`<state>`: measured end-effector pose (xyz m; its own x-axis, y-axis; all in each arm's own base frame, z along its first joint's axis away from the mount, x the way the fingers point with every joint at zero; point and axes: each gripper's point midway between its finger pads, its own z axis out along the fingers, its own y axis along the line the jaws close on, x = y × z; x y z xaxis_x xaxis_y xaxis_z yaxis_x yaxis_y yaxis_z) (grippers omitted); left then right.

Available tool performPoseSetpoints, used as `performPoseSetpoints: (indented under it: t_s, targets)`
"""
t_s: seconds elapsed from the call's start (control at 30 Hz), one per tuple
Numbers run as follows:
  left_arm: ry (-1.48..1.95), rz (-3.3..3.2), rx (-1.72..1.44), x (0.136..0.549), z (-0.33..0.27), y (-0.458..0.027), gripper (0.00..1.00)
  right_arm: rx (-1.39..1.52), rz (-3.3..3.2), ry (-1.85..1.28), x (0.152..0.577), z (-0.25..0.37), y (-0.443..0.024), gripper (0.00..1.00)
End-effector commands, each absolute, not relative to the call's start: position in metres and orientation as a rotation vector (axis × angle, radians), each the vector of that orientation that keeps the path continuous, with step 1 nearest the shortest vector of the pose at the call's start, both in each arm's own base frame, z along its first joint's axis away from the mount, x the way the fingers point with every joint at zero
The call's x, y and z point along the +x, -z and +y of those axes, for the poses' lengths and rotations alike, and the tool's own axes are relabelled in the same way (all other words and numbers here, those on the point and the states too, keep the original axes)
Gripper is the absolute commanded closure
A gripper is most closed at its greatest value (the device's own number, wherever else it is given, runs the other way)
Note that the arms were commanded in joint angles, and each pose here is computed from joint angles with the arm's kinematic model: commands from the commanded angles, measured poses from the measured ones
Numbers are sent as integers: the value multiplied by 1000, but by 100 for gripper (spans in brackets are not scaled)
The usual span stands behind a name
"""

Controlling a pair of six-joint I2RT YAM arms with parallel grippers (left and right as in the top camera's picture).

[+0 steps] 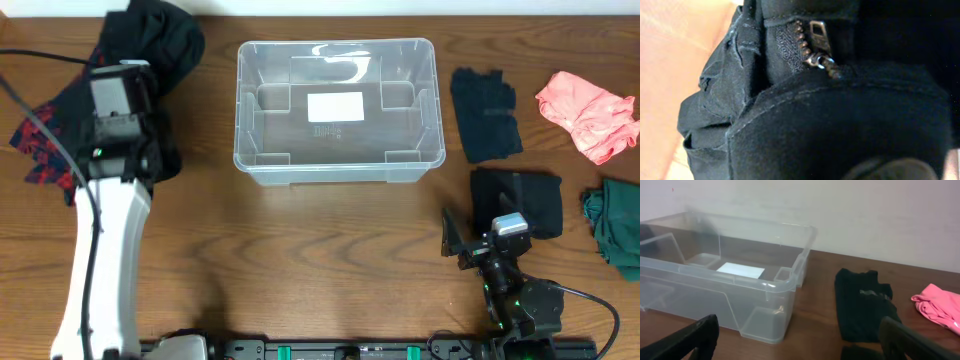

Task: Pack container
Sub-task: 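Lift the black jacket with the left gripper and drop it into the bin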

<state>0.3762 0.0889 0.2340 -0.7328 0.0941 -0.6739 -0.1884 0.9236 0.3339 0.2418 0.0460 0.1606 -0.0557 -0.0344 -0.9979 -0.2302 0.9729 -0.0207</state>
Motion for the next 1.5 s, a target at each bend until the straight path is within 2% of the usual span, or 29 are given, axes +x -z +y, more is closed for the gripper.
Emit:
performPoseSetpoints:
  t_s: [0.0, 0.17, 0.37, 0.53, 0.97, 1.33, 1.47]
  targets:
    - [-464, 2222, 222, 377, 52, -273, 94, -181, 1624, -159, 242, 42, -160, 1]
    - [-406, 2079, 519, 382, -17, -295, 94, -181, 1624, -159, 242, 42, -160, 1]
    - [-358, 1900, 883, 389, -114, -294, 94, -181, 1624, -159, 242, 42, -160, 1]
    - [-370, 1844, 957, 409, -161, -276, 94, -181, 1624, -159, 242, 42, -160, 1]
    - [-360, 1945, 1134, 425, -205, -185, 94, -181, 1624, -159, 242, 42, -160, 1]
    - [-331, 2020, 1250, 421, -219, -132, 94, -181, 1624, -159, 242, 42, -160, 1]
    - [-333, 2028, 1252, 423, -218, -128, 94, -181, 1624, -159, 242, 42, -160, 1]
